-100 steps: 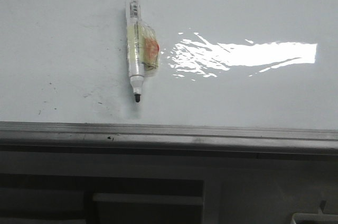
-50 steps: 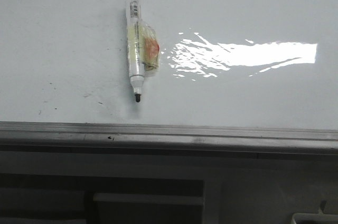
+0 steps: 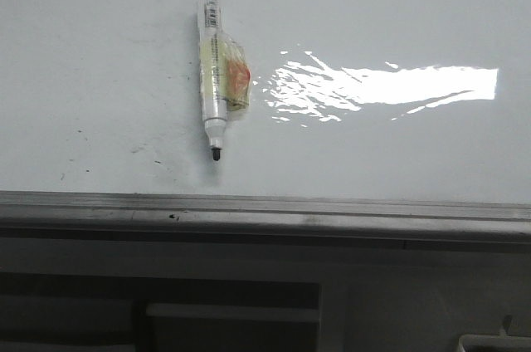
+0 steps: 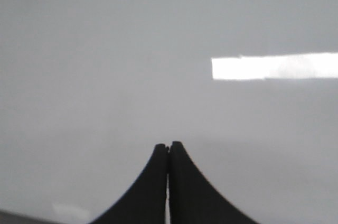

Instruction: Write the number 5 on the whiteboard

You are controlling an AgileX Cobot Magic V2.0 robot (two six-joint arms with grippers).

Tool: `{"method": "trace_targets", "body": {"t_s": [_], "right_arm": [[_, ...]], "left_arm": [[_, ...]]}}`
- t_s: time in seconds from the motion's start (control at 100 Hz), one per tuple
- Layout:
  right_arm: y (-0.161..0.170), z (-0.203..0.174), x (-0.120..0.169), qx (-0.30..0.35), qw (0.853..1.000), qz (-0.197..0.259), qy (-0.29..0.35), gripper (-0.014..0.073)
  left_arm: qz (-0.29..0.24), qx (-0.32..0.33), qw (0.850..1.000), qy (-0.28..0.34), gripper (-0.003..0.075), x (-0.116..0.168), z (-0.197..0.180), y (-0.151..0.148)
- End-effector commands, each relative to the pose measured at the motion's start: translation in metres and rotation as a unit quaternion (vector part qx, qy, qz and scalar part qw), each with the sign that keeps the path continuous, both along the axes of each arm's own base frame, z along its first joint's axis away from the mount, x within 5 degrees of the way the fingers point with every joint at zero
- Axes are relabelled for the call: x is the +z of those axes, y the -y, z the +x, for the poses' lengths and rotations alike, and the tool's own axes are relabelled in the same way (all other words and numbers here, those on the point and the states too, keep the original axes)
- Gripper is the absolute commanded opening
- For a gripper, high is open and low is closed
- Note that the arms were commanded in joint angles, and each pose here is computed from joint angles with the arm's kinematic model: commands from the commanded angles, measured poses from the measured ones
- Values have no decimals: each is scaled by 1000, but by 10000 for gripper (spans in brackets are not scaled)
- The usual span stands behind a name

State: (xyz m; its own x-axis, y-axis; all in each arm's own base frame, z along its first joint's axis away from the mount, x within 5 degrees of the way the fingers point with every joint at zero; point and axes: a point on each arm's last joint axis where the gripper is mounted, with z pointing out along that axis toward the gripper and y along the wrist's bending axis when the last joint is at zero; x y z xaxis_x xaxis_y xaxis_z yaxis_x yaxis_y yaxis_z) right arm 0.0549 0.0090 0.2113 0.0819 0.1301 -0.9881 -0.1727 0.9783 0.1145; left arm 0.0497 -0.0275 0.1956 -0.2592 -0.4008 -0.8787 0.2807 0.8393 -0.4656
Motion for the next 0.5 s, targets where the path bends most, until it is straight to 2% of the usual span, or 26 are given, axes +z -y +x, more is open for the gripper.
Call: {"method": "trace_targets", "body": {"t_s": [0.0,0.05,0.16,0.24,0.31,0.38,0.49], "right_arm": [[3,-2,8,-2,995,82,65,-45],[4,-2,8,-2,992,107,62,-45],[3,-2,5,-1,992,115,47,-45],[4,-2,8,1,989,137,46,-45],[4,-4,18,4,988,144,55,-45],[3,-8,33,11,988,143,55,-45],[1,-14,58,17,995,92,35,-44]], "left_arm": [[-157,28,987,4,-20,4,1,-4],[-195,44,980,8,-20,7,2,-7],[-264,46,963,-5,-20,9,2,-7],[-283,34,958,-13,-20,10,1,-5],[-262,21,965,-2,-20,17,-1,-4],[-208,6,978,29,-20,31,-4,-2],[-101,-7,992,76,-20,63,-9,0]]}}
